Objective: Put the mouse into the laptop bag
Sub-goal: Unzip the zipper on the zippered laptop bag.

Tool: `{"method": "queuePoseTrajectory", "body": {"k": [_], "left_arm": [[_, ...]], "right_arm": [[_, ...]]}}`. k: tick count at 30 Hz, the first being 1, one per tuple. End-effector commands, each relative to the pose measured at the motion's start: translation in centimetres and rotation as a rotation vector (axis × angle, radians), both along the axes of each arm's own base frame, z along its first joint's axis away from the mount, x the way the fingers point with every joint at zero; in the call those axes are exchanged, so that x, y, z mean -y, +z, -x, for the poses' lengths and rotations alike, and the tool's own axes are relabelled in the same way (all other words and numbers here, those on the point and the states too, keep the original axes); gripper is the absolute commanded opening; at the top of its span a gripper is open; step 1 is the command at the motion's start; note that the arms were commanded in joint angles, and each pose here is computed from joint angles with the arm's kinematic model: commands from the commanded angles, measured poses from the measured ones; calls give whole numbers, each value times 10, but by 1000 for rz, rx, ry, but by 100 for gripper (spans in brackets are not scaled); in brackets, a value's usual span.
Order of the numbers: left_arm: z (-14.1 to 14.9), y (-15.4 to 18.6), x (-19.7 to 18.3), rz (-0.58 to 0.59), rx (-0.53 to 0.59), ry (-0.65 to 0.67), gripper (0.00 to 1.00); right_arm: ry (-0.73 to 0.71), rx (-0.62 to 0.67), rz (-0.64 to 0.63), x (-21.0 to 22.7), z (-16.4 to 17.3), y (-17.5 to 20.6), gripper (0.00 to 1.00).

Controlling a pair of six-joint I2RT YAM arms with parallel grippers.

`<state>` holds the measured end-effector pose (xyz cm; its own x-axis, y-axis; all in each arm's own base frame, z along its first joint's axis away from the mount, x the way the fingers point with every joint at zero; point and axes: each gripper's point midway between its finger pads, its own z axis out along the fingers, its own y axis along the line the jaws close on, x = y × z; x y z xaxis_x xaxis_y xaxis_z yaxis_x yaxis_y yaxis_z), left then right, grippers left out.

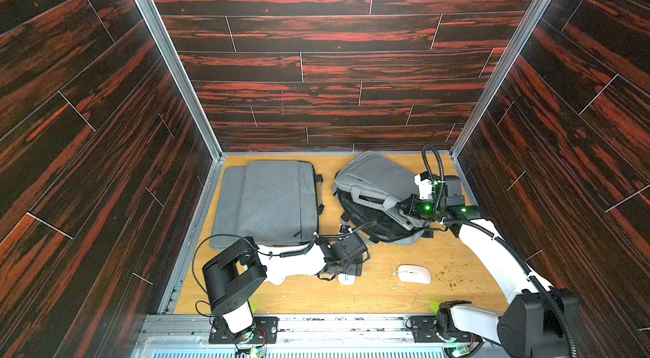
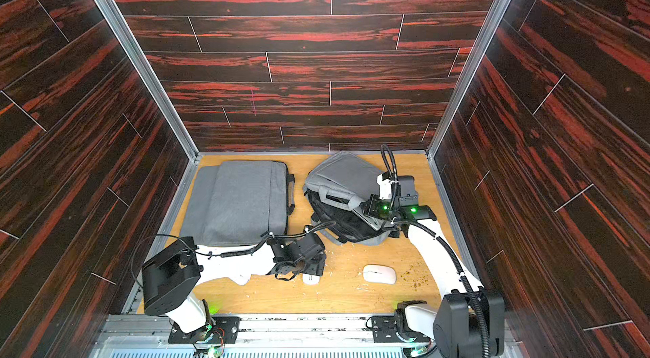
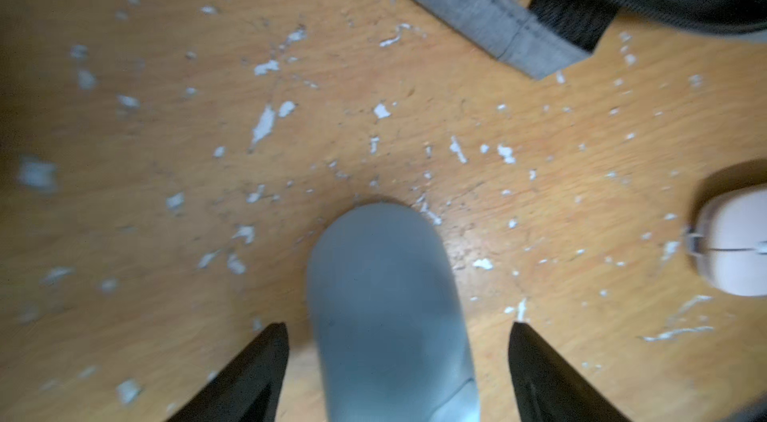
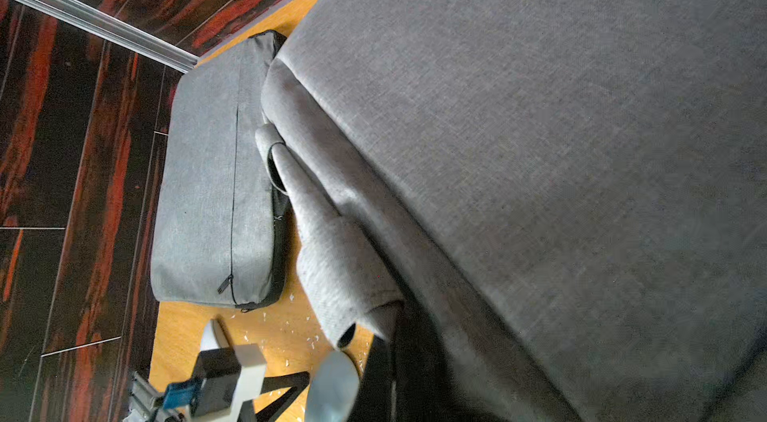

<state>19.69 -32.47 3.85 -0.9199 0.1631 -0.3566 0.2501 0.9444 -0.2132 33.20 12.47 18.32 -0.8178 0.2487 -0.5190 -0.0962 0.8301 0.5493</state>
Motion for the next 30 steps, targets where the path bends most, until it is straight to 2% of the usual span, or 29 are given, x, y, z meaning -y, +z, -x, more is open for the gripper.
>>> {"method": "queuePoseTrajectory", "body": {"k": [1, 3, 4, 9, 14, 17, 22, 27, 30], "left_arm": [[6, -2, -17, -158, 7, -34, 86], [9, 3, -12, -167, 19, -57, 86], [14, -7, -17, -224, -2, -73, 86], [28, -19, -14, -286, -21, -106, 84], [30, -27, -13, -292, -26, -106, 72], [25, -21, -1, -267, 1, -126, 57], [0, 9, 30, -200, 128, -155, 50], [-33, 64, 65, -47, 330, -167, 42], [-49, 95, 81, 81, 425, -164, 42]], "right_arm": [[-5, 61, 3, 1, -7, 9, 0], [-6, 60, 5, 1, -7, 8, 0], [-6, 62, 4, 1, -8, 8, 0], [-4, 62, 4, 1, -9, 7, 0], [-3, 68, 1, 0, -11, 9, 0], [-5, 68, 3, 1, -11, 9, 0], [-14, 69, 13, 4, -11, 9, 0], [-13, 64, 5, 4, -10, 11, 0], [-1, 62, -16, 1, -9, 15, 0]]}}
